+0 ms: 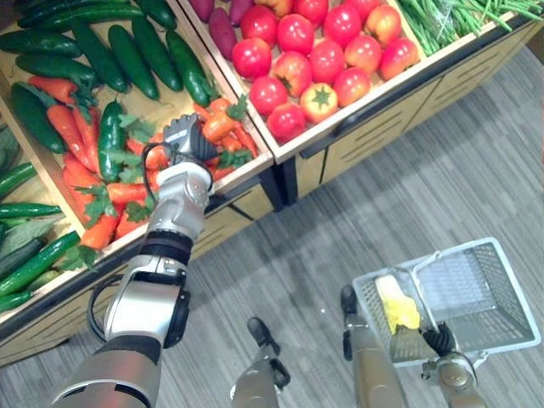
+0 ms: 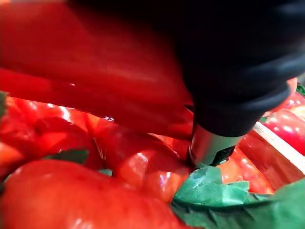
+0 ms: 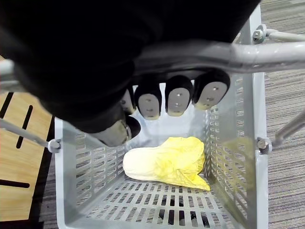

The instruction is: Pick vegetable in the basket

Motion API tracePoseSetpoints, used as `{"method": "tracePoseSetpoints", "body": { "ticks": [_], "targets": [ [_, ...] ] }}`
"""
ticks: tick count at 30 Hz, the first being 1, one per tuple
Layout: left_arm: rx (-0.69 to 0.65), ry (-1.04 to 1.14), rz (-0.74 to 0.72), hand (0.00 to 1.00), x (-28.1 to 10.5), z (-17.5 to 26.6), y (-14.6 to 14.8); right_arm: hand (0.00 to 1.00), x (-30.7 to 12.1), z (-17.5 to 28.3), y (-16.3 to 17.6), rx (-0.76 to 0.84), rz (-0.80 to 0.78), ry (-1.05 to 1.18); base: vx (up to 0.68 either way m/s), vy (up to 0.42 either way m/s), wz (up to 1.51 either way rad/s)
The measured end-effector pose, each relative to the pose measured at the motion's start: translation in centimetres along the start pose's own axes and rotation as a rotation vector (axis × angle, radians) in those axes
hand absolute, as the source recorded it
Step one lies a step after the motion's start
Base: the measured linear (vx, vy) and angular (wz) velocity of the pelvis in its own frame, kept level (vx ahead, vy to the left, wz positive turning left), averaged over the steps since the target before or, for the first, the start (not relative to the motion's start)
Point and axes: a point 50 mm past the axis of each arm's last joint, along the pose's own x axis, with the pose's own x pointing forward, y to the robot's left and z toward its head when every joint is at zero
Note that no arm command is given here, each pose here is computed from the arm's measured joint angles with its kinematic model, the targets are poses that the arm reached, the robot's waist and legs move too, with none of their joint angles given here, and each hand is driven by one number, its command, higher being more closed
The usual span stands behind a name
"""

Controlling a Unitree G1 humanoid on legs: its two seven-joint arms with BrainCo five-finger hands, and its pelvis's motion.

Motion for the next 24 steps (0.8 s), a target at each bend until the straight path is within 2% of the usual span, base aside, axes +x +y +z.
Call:
{"method": "tracePoseSetpoints", "body": {
  "ticks": [13, 18, 24],
  "targets": [
    [0.007, 0.007, 0.019, 1.00, 0.0, -0.2, 0.2, 1.00, -0.2, -0.5, 0.3, -0.012, 0.016, 0.016, 0.04, -0.002, 0.03],
    [0.035, -0.011, 0.077, 1.00, 0.1, -0.8, 1.7, 1.00, -0.4, -1.5, 0.5, -0.015, 0.023, 0.058, 0.01, 0.008, 0.14],
    [0.078, -0.108, 0.091, 1.00, -2.4, -0.9, 1.3, 1.00, -0.7, -3.7, -0.5, 0.039, -0.028, 0.175, 0.02, 0.019, 0.27]
  ]
}}
